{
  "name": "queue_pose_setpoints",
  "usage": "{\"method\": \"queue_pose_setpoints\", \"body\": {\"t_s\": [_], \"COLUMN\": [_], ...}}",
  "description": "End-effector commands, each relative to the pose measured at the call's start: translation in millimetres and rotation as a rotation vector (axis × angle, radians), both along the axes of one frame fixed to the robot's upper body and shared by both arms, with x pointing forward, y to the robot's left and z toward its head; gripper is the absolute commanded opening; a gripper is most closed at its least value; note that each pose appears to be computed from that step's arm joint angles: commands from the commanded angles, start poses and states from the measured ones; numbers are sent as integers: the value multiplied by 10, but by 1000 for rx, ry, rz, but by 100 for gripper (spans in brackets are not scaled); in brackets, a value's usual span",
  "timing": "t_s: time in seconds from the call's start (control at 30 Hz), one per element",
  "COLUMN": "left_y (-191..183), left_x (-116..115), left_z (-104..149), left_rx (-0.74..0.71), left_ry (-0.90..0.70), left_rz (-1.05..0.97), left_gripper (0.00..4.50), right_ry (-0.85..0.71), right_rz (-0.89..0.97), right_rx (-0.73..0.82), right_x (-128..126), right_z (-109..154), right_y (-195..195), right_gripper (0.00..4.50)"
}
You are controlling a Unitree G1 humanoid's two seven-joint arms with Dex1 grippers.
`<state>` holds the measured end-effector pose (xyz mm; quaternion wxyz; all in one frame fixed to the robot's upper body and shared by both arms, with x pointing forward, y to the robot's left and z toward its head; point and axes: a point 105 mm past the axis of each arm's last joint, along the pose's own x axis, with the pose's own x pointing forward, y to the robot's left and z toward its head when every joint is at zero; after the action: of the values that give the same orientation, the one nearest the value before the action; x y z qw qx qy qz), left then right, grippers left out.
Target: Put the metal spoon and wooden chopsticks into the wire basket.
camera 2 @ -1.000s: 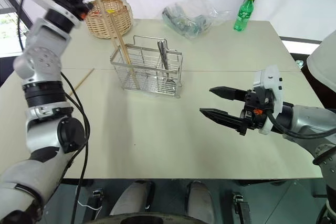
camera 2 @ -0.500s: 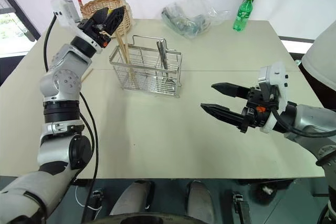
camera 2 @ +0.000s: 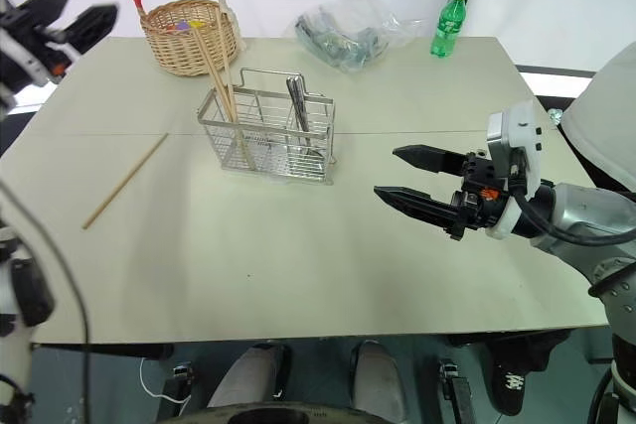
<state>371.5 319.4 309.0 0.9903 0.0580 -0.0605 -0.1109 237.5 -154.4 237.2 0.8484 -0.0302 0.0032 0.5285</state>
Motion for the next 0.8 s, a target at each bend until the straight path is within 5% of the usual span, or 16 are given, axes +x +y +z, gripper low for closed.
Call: {"method": "queue_pose_setpoints", "body": {"t_s": [0.03, 0.33, 0.8], "left_y": [279, 715, 536], "left_x": [-7, 29, 87], "left_z": [-190, -935, -1693], "left_rx": [141, 266, 346], "left_ry": [95, 382, 667], "left_rz": [70, 171, 85], "left_gripper": [444, 444, 444], "right_ry": [-62, -87, -92], "right_rz": [33, 67, 97], "right_rx": [22, 110, 87], "right_x": [2, 53, -5], "right_z": [115, 342, 334], "right_y": [52, 128, 220], "right_gripper": [357, 357, 357]}}
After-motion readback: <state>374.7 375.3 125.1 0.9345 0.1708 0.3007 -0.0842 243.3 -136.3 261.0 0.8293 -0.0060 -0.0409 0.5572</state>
